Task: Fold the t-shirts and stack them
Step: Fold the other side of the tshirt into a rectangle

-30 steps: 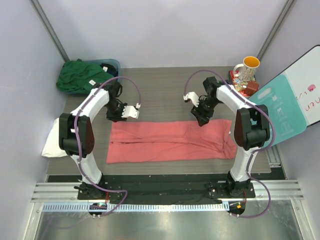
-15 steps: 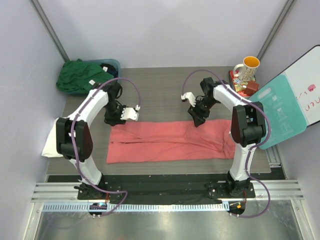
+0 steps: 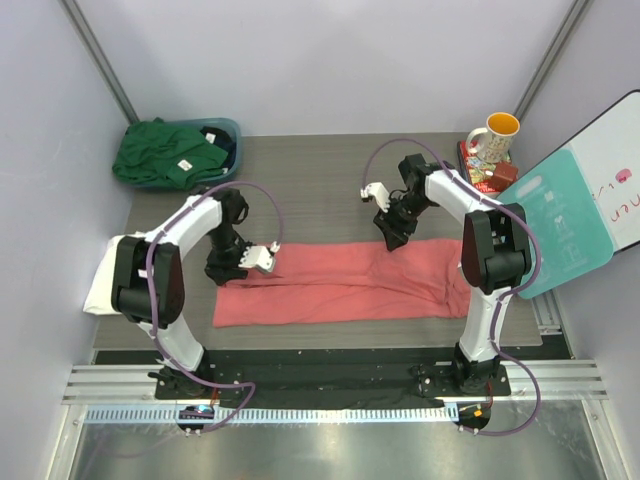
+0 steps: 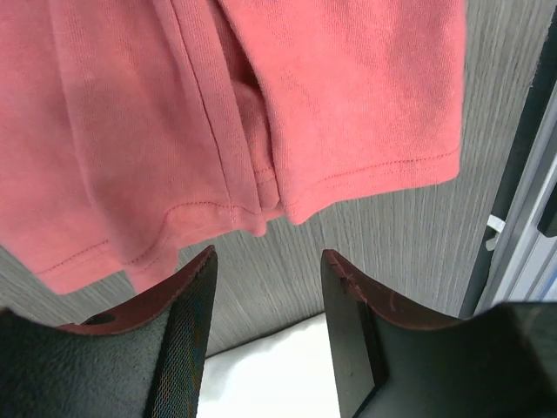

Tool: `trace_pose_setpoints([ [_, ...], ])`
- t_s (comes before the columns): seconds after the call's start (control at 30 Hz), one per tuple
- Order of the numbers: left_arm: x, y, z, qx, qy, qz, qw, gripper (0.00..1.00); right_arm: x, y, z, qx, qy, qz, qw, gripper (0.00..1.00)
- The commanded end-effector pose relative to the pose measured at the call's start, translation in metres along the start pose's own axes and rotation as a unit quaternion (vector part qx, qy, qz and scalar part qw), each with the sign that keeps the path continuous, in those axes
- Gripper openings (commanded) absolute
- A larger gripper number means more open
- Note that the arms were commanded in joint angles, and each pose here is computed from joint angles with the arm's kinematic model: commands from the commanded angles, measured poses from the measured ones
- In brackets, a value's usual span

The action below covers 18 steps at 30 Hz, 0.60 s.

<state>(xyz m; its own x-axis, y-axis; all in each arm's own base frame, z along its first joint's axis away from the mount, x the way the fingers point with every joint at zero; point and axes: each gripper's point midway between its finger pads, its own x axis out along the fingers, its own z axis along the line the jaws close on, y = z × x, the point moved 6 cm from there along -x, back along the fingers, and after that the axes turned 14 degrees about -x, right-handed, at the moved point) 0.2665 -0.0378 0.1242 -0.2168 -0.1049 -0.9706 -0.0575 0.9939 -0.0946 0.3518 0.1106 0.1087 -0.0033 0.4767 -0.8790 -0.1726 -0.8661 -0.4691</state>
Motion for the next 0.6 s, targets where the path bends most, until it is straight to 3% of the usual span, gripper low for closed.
trace_pose_setpoints([
  [0.0,0.003,-0.001,0.005,0.000,-0.006,0.000,1.000,0.52,-0.009,-0.009,-0.002,-0.010,0.020,-0.009,1.000,0.53],
  [0.17,0.011,-0.003,0.016,-0.003,-0.032,-0.006,0.999,0.52,-0.011,-0.012,0.002,-0.011,0.022,-0.010,1.000,0.52],
  [0.57,0.029,0.002,0.017,-0.014,-0.013,0.008,1.000,0.51,-0.014,-0.016,0.000,-0.020,0.029,-0.007,0.999,0.52],
])
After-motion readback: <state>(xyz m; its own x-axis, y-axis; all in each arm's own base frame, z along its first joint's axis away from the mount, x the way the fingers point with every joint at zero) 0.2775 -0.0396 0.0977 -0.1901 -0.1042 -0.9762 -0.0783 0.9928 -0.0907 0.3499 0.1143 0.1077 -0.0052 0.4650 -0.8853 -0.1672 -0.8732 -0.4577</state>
